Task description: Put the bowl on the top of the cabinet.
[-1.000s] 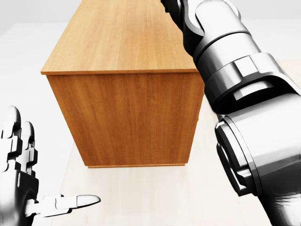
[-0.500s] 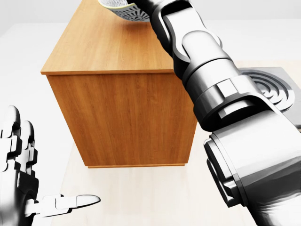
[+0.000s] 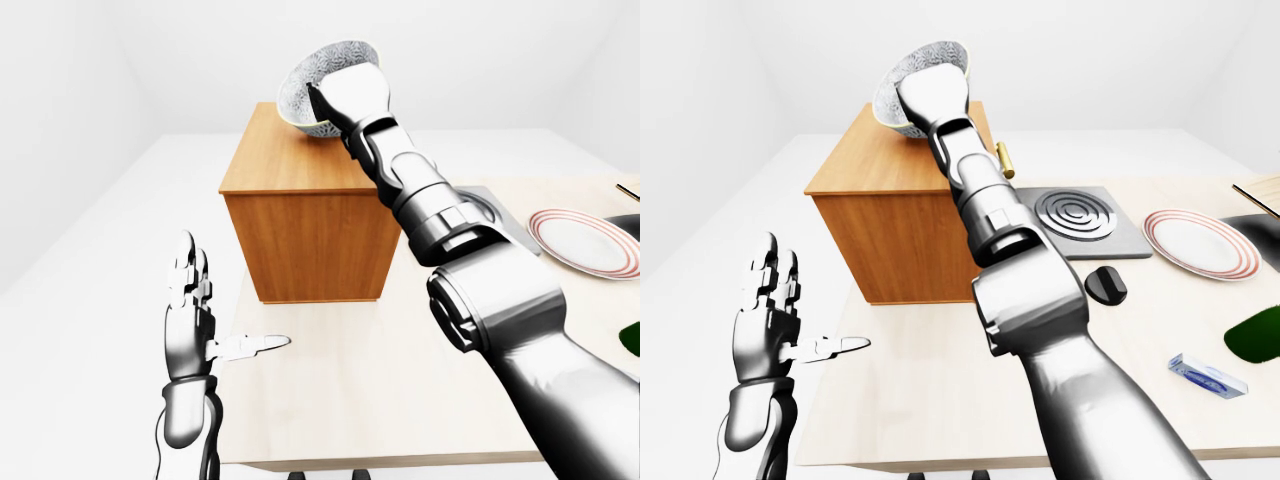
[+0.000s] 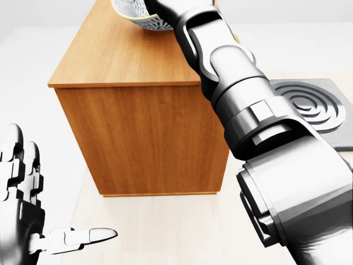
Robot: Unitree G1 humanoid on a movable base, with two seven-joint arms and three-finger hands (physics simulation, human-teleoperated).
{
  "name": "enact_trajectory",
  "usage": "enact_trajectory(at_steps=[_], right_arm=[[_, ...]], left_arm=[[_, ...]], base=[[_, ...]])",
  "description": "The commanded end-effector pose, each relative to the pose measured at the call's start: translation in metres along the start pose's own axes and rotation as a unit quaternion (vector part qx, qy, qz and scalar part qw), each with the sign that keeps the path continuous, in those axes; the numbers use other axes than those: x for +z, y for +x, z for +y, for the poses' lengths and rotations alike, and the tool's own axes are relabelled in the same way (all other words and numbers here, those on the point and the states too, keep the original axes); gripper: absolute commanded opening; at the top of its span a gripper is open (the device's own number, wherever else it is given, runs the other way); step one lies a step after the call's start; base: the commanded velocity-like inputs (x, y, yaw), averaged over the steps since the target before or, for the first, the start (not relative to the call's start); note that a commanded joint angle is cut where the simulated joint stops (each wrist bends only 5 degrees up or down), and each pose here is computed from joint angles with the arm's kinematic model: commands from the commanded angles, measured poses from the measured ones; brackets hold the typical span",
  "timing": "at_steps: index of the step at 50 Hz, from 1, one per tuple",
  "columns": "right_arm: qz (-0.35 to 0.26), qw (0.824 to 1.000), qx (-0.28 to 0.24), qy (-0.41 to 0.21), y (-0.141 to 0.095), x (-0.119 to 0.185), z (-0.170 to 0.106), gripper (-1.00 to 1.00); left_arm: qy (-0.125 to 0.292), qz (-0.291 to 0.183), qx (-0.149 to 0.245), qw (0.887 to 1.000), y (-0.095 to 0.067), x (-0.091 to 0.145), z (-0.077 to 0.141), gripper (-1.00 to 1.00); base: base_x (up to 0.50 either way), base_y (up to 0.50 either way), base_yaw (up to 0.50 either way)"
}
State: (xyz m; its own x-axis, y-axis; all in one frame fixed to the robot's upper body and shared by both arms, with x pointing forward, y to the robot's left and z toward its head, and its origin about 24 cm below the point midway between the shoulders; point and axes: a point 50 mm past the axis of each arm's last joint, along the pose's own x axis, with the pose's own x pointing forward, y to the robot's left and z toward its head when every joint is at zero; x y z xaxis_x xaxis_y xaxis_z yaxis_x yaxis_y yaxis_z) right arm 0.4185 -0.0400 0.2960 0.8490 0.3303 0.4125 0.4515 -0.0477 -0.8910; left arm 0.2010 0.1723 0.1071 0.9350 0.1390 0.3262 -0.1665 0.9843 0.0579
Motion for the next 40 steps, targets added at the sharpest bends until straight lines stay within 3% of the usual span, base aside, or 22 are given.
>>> enact_trajectory(at_steps=[1,2,3,4,5,23,40], right_arm=[[-0.004,1.0,-0.014,0.004,-0.001,0.003,0.0,-1.0],[-0.004,1.0,-0.013,0.002,-0.001,0.003,0.001,-0.9],[-0.005,1.0,-0.013,0.002,-0.001,0.003,0.001,-0.46],[-0.004,1.0,-0.012,0.004,-0.001,0.003,0.001,0.18],[-0.005,1.0,-0.011,0.002,-0.001,0.003,0.001,1.0],[0.006,1.0,-0.012,-0.01,0.002,-0.008,-0.008,1.0],[0.052,0.997,-0.018,-0.052,0.003,-0.054,-0.033,1.0]], left_arm=[[-0.003,0.004,0.0,1.0,0.0,-0.002,0.0,1.0],[-0.002,0.005,-0.001,1.0,-0.001,-0.002,0.0,1.0],[-0.002,0.005,-0.001,1.0,-0.001,-0.002,0.0,1.0],[-0.002,0.004,-0.001,1.0,-0.001,-0.001,0.0,1.0],[-0.002,0.003,-0.001,1.0,-0.001,-0.001,0.0,1.0],[-0.002,0.004,-0.001,1.0,0.0,-0.002,0.0,1.0],[-0.002,0.0,0.001,1.0,0.0,0.0,0.0,1.0]], base=[[0.0,0.0,0.0],[0.0,0.0,0.0],[0.0,0.0,0.0],[0.0,0.0,0.0],[0.0,0.0,0.0],[0.0,0.0,0.0],[0.0,0.0,0.0]])
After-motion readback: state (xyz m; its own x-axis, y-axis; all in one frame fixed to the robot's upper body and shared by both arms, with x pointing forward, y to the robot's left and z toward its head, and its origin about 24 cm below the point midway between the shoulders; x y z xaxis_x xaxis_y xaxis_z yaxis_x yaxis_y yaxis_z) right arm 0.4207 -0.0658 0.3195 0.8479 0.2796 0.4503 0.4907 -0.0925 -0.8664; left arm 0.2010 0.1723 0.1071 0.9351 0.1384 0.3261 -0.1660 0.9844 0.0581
